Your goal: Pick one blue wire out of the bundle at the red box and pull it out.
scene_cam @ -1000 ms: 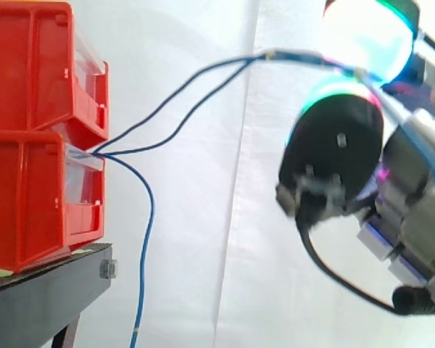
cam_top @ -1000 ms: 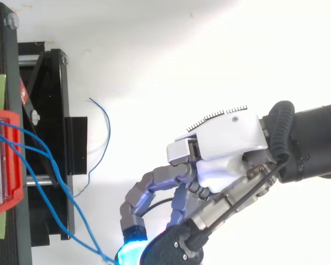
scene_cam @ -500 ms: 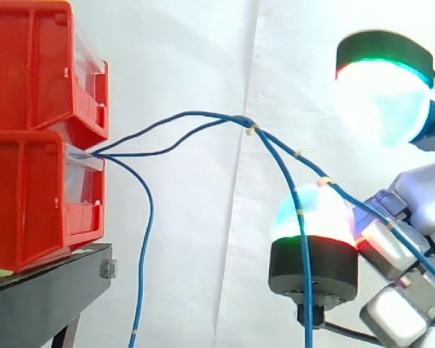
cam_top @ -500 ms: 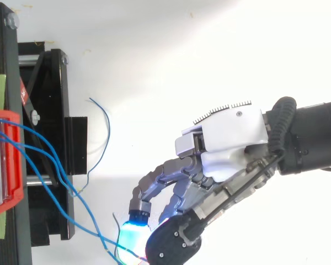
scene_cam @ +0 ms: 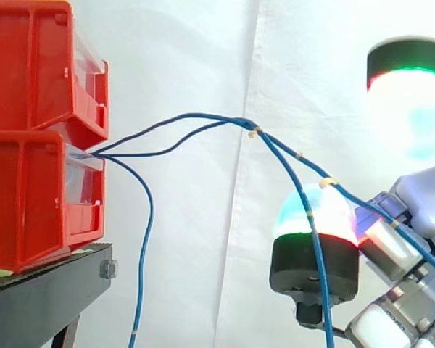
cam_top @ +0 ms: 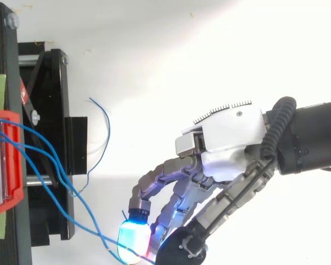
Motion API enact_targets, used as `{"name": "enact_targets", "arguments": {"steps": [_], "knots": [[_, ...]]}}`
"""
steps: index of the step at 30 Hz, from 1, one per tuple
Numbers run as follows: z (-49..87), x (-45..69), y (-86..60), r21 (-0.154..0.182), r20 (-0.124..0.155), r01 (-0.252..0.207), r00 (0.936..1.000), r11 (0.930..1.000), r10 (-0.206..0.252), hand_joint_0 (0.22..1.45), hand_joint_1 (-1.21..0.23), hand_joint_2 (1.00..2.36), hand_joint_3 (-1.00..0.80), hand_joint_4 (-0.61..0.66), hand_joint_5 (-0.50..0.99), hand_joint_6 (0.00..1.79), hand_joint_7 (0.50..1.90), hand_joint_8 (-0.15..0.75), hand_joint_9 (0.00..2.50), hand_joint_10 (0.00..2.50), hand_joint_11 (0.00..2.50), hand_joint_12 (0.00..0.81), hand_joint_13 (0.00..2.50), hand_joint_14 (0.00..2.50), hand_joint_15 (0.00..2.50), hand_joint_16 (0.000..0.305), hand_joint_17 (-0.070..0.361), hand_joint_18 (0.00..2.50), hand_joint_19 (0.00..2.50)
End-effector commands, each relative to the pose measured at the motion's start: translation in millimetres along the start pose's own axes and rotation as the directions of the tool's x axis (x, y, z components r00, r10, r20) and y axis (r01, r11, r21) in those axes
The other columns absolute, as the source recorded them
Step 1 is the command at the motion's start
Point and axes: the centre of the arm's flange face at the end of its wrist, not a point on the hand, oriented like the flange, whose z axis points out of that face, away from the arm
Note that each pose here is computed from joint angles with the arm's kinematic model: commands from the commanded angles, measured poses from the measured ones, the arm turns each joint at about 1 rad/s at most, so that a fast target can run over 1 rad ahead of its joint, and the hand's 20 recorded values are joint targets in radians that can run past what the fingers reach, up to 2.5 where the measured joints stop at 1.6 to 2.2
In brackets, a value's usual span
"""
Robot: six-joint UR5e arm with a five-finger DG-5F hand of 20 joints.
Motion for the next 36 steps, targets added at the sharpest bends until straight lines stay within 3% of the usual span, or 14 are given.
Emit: {"name": "enact_targets", "arguments": {"steps": [1, 2, 4, 6, 20, 24, 36], "knots": [[-0.4, -0.5, -1.2, 0.003, -0.001, 0.000, 1.0000, 1.0000, 0.000, 0.59, -0.85, 1.00, -0.50, 0.21, -0.10, 0.54, 1.15, 0.293, 0.63, 0.00, 0.10, 0.393, 0.52, 0.01, 0.18, 0.051, 0.114, 0.52, 0.22], [-0.5, -0.6, -1.3, 0.005, 0.000, 0.000, 1.0000, 1.0000, 0.000, 0.58, -0.85, 1.00, -0.50, 0.20, -0.09, 0.56, 1.12, 0.295, 0.63, 0.00, 0.10, 0.396, 0.52, 0.01, 0.18, 0.051, 0.115, 0.52, 0.22], [-0.5, -0.5, -1.4, 0.005, -0.001, 0.000, 1.0000, 1.0000, 0.000, 0.53, -0.86, 1.00, -0.50, 0.20, -0.10, 0.72, 0.93, 0.316, 0.66, 0.00, 0.12, 0.409, 0.54, 0.01, 0.19, 0.053, 0.120, 0.55, 0.23], [-0.5, -0.6, -1.3, 0.005, 0.000, 0.000, 1.0000, 1.0000, 0.000, 0.53, -0.87, 1.00, -0.50, 0.18, -0.11, 0.81, 0.88, 0.323, 0.68, 0.00, 0.15, 0.412, 0.56, 0.01, 0.20, 0.053, 0.120, 0.57, 0.23], [0.1, 0.6, -1.6, 0.003, -0.004, 0.001, 1.0000, 1.0000, -0.001, 0.66, -0.93, 1.00, -0.50, 0.04, -0.11, 0.92, 1.06, 0.325, 0.75, 0.01, 0.25, 0.397, 0.63, 0.01, 0.21, 0.049, 0.110, 0.66, 0.22], [0.1, 0.6, -1.6, 0.003, -0.004, 0.001, 1.0000, 1.0000, -0.001, 0.62, -0.90, 1.00, -0.50, 0.10, -0.12, 0.92, 0.98, 0.326, 0.76, 0.00, 0.27, 0.400, 0.63, 0.01, 0.22, 0.049, 0.111, 0.66, 0.23], [-0.1, 0.5, -1.7, 0.005, -0.003, 0.007, 1.0000, 1.0000, -0.007, 0.53, -0.73, 1.00, -0.50, 0.12, -0.11, 0.90, 1.02, 0.351, 0.82, 0.00, 0.27, 0.421, 0.66, 0.01, 0.24, 0.053, 0.119, 0.67, 0.28]]}}
